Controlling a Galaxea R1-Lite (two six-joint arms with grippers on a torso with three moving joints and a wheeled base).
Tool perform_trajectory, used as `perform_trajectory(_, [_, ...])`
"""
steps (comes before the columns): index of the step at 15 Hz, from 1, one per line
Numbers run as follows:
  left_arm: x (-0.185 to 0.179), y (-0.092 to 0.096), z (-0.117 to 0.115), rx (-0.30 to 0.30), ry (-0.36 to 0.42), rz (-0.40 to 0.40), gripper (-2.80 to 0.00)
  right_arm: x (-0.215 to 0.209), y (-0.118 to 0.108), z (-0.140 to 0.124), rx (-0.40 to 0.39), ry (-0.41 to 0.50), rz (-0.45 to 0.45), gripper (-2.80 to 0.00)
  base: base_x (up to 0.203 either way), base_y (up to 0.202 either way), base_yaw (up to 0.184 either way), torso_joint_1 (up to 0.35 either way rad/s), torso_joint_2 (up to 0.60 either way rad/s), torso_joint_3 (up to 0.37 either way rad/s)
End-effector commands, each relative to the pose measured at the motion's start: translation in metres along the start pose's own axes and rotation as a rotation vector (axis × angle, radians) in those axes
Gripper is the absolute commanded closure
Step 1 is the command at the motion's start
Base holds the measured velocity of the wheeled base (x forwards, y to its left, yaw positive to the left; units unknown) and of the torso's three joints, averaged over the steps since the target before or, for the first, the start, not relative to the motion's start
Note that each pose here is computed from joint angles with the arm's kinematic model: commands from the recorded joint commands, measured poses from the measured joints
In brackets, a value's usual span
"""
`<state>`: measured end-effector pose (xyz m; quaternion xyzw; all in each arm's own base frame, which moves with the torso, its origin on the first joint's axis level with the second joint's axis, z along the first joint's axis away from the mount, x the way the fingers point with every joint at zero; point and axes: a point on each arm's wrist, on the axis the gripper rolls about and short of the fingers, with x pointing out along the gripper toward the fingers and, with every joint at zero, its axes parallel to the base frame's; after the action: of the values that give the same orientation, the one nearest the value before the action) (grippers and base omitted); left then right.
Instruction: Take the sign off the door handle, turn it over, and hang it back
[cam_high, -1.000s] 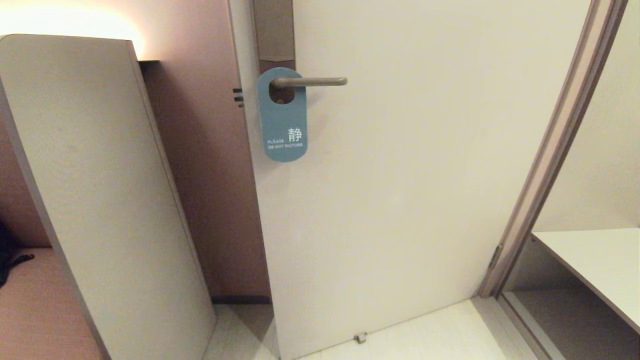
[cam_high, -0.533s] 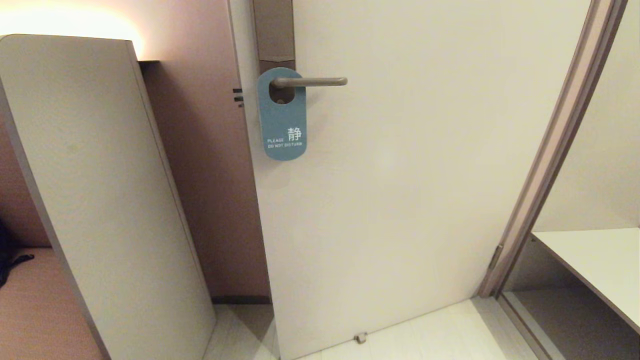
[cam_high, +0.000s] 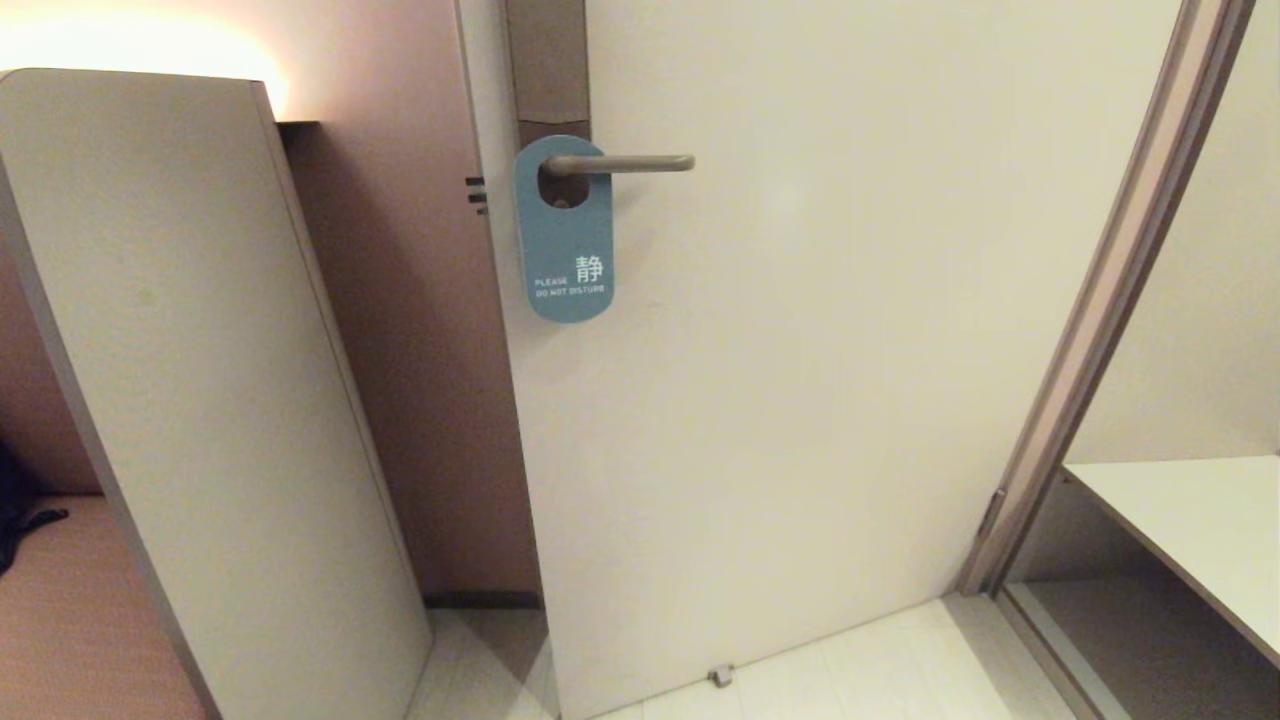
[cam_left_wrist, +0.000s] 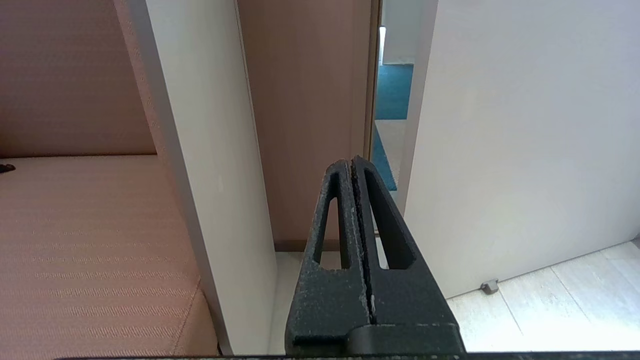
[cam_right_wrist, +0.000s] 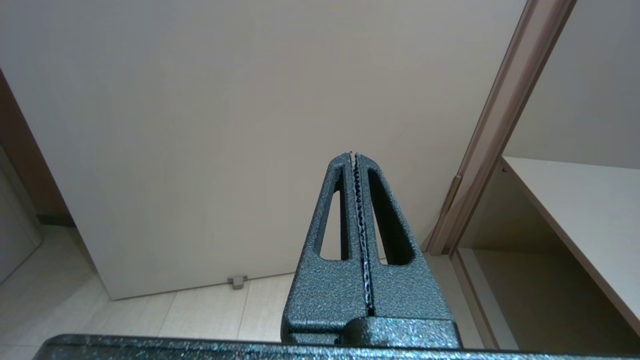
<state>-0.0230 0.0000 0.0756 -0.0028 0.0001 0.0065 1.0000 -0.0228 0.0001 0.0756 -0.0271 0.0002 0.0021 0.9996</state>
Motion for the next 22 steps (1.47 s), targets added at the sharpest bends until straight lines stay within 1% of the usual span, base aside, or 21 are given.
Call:
perform_trajectory(1, [0.0001, 0.0, 0.0, -0.001, 0.001, 0.001, 0.0, 0.0, 0.0, -0.0001, 0.0, 0.0, 0.0, 0.0, 0.0, 0.0, 0.0, 0.0, 0.0, 0.0])
perform_trajectory(22, [0.0001, 0.0, 0.0, -0.001, 0.001, 0.001, 0.0, 0.0, 0.0, -0.0001, 0.006, 0.0, -0.003, 0.0, 0.0, 0.0, 0.0, 0.0, 0.0, 0.0])
